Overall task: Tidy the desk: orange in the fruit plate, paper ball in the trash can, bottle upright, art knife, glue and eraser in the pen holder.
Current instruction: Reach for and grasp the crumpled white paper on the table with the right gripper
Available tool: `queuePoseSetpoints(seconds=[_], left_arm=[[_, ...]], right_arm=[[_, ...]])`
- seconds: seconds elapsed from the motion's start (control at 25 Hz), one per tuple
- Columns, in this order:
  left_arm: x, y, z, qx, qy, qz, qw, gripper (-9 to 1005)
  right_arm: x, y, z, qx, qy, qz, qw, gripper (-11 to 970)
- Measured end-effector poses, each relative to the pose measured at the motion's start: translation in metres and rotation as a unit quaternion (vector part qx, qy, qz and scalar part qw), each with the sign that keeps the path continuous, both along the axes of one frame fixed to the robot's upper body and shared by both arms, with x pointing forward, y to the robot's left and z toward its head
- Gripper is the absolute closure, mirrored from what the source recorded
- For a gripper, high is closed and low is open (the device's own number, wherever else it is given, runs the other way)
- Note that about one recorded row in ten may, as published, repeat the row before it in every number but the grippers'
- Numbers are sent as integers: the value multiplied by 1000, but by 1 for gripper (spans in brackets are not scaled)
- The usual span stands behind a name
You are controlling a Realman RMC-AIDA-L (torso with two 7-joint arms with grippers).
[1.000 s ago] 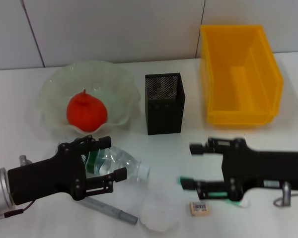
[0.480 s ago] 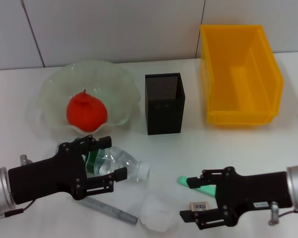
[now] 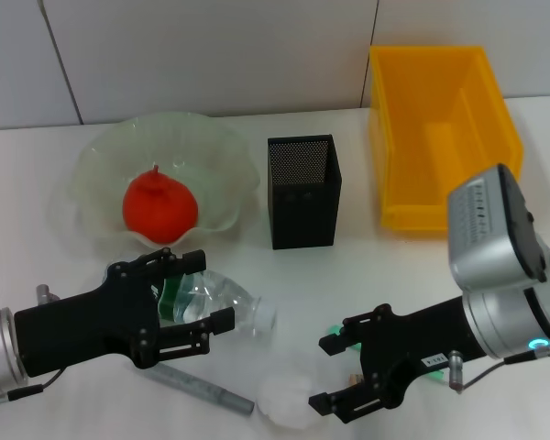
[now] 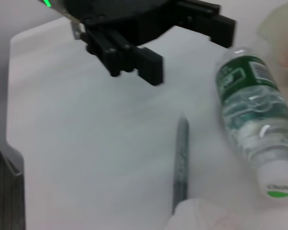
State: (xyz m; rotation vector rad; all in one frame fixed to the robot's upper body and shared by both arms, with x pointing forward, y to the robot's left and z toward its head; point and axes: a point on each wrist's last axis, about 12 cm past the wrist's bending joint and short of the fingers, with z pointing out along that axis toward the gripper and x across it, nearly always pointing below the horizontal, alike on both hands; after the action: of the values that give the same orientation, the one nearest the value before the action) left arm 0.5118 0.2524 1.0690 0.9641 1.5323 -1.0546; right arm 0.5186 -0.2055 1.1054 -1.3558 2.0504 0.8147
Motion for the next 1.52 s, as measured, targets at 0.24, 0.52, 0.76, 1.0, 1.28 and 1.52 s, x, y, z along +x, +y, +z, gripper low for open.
queuePoseSetpoints(seconds=[0.24, 0.52, 0.76, 1.0, 1.28, 1.52], left_arm=[[0, 0, 0, 0, 0, 0, 1000, 149], [2, 1, 2, 5, -2, -3, 1000, 150], [2, 1, 3, 6, -7, -4, 1000, 151], [1, 3, 3, 8, -7, -4, 1000, 152], [-8, 14, -3, 39, -4, -6, 999, 154], [-16, 20, -8, 45, 2, 1, 999, 154]], right_arm=[[7, 11, 15, -63, 0, 17, 998, 185], [11, 24, 67, -172, 3, 24, 985, 185], [17, 48, 102, -208, 20, -8, 978, 185], [10, 72, 100, -221, 20, 8, 975, 186], [5, 82, 82, -222, 26, 11, 975, 186], [4, 91, 68, -223, 25, 18, 974, 187]])
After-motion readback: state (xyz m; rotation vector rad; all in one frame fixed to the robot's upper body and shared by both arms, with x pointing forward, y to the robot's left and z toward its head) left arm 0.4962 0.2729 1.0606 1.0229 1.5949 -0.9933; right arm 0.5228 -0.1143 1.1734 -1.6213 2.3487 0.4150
